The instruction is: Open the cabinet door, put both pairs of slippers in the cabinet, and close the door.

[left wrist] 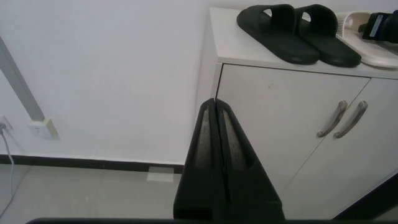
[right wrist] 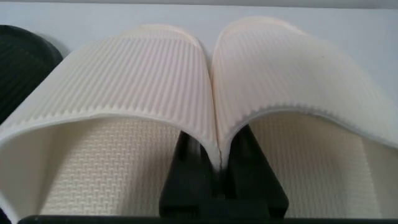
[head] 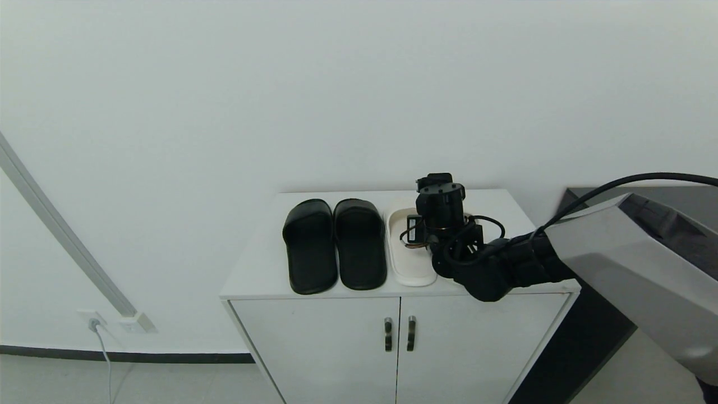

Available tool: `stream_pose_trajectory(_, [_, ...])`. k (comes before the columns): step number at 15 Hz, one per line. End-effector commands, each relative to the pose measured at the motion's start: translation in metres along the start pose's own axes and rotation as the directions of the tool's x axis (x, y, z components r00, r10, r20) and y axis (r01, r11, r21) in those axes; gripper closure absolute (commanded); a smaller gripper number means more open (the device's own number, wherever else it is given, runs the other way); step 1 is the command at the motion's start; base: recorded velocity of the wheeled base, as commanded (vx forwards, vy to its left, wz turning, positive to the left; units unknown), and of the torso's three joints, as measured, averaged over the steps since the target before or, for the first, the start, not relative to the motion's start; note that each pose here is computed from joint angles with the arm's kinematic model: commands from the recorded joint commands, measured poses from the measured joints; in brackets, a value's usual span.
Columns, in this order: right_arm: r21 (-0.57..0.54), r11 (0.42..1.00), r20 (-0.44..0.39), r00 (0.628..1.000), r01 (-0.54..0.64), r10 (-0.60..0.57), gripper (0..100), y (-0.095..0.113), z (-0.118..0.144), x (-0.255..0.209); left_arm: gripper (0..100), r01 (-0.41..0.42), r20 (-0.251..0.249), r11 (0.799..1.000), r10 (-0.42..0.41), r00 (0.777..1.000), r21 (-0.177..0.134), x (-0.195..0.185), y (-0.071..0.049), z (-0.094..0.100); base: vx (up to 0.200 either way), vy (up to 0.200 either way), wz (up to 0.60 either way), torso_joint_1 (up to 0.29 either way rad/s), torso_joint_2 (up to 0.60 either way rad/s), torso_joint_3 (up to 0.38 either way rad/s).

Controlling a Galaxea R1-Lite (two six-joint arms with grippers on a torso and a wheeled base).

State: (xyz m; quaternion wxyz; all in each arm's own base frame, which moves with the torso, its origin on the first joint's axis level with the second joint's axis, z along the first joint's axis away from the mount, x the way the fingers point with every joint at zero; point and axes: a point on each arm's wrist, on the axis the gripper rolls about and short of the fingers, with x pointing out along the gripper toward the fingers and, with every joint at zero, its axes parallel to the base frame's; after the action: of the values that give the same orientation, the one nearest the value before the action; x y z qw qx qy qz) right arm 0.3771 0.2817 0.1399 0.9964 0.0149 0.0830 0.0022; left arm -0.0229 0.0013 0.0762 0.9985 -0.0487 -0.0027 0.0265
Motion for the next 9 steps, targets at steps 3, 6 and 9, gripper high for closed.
stream_pose_trajectory(3, [0.020,1.000,0.030,1.000,-0.006,0.005,100,-0.007,0.022,-0.017,100,0.000,0.000,1.000,0.000,1.000,-0.001,0.000,0.000,0.000,0.000,0.000,0.00,0.000,0.00,0.000])
stream_pose_trajectory(6, [-0.004,1.000,0.044,0.999,-0.030,0.030,100,-0.026,0.046,-0.050,100,0.000,0.000,1.000,0.000,1.000,-0.007,0.000,0.000,0.000,0.000,0.000,0.00,0.000,0.00,0.000])
stream_pose_trajectory(9, [-0.073,0.952,0.002,0.955,-0.296,0.297,100,-0.054,0.059,-0.119,100,0.000,0.000,1.000,0.000,1.000,-0.005,0.000,0.000,0.000,0.000,0.000,0.00,0.000,0.00,0.000])
